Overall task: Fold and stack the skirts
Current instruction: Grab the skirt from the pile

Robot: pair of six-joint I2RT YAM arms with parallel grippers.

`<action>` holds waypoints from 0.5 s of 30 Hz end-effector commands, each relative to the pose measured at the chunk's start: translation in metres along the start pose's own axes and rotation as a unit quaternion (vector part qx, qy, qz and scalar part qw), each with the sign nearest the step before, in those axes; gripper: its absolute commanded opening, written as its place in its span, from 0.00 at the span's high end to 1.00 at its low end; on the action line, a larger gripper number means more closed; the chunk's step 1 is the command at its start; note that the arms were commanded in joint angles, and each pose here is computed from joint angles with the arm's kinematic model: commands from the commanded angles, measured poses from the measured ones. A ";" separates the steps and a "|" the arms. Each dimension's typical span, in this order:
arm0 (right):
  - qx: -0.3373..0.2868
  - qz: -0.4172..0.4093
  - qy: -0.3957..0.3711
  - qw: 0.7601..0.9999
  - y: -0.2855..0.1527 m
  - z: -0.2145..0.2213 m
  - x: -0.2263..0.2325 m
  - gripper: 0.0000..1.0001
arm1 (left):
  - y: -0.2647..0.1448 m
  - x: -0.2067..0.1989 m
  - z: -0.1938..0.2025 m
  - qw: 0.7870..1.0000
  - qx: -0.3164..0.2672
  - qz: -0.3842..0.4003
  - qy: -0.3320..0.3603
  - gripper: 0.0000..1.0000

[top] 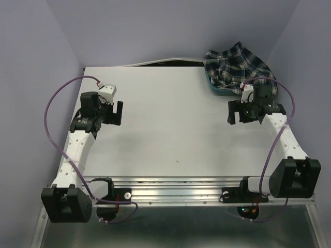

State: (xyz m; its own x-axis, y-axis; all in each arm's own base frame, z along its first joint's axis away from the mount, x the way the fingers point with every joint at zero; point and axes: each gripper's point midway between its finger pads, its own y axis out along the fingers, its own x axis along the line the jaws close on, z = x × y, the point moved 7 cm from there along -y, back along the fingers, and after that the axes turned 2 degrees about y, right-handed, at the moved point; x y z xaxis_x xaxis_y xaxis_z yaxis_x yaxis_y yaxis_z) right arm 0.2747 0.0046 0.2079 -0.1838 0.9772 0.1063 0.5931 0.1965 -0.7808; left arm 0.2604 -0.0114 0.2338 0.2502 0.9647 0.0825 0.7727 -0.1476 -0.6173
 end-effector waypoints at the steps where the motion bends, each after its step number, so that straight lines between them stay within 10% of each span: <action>1: -0.044 0.006 -0.006 0.999 -0.018 -0.025 0.000 0.00 | -0.012 0.000 -0.018 0.999 -0.036 0.014 0.028 0.01; 15: -0.110 0.114 0.023 0.987 0.028 -0.170 -0.048 0.00 | -0.016 0.002 -0.050 0.996 -0.070 0.027 0.041 0.01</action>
State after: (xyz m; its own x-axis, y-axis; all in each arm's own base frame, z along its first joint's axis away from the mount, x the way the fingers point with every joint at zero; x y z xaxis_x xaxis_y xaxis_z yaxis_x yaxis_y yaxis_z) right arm 0.3798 -0.0098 0.2445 -0.1014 0.9943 0.0324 0.6619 0.0918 -0.7440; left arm 0.2701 -0.0142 0.2606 0.3054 0.9456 0.1123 0.8013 -0.1914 -0.5668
